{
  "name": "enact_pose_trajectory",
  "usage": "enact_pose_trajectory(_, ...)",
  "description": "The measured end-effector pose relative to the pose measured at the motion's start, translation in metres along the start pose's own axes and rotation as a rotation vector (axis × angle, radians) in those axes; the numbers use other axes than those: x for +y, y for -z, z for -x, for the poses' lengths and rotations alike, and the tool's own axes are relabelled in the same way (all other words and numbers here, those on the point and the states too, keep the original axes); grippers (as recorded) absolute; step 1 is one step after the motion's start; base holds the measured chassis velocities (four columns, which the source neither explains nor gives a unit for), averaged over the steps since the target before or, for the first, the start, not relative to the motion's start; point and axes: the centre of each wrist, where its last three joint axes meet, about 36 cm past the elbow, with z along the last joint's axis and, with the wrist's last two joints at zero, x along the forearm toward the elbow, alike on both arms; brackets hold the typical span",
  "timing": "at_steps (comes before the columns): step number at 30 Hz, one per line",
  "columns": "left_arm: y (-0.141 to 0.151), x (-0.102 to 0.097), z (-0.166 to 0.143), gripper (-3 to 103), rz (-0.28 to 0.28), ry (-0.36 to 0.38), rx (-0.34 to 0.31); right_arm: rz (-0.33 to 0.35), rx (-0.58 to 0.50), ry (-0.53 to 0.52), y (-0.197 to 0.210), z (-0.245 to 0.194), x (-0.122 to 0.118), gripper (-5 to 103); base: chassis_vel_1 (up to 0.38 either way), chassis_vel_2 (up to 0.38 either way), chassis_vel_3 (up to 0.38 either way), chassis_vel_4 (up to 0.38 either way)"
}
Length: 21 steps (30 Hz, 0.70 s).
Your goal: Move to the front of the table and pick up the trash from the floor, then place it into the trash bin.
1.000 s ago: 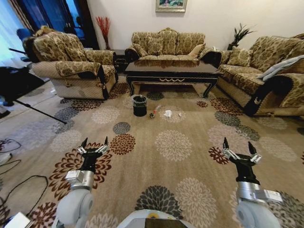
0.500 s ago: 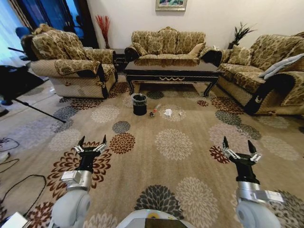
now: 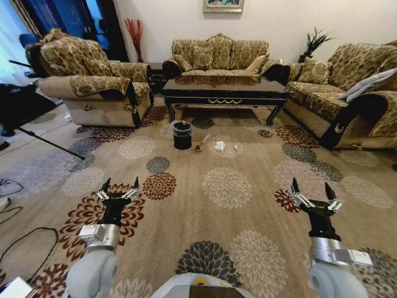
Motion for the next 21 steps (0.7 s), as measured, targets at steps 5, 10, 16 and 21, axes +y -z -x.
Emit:
enact_pose_trajectory(5,0.0012,-0.0001,-0.0004,100,-0.002,0.000,-0.003,0.003,-0.004,0.003,0.0011,-0.0003,0.0005,100,0.000,0.000,0.000,0.000)
enact_pose_trajectory(10,0.0014,-0.0005,-0.0005,100,-0.004,0.001,-0.003,0.004,-0.010,0.009,0.0017,-0.0001,0.0005,100,0.000,0.000,0.000,0.000)
enact_pose_trajectory(16,0.0003,-0.0025,-0.0001,100,-0.010,0.002,-0.003,0.001,-0.009,0.012,0.0016,0.0001,0.0004,100,0.000,0.000,0.000,0.000)
enact_pose_trajectory(21,-0.0013,-0.0019,0.0010,100,-0.009,0.002,-0.001,-0.003,-0.002,0.011,-0.0004,0.0007,-0.0009,100,0.000,0.000,0.000,0.000)
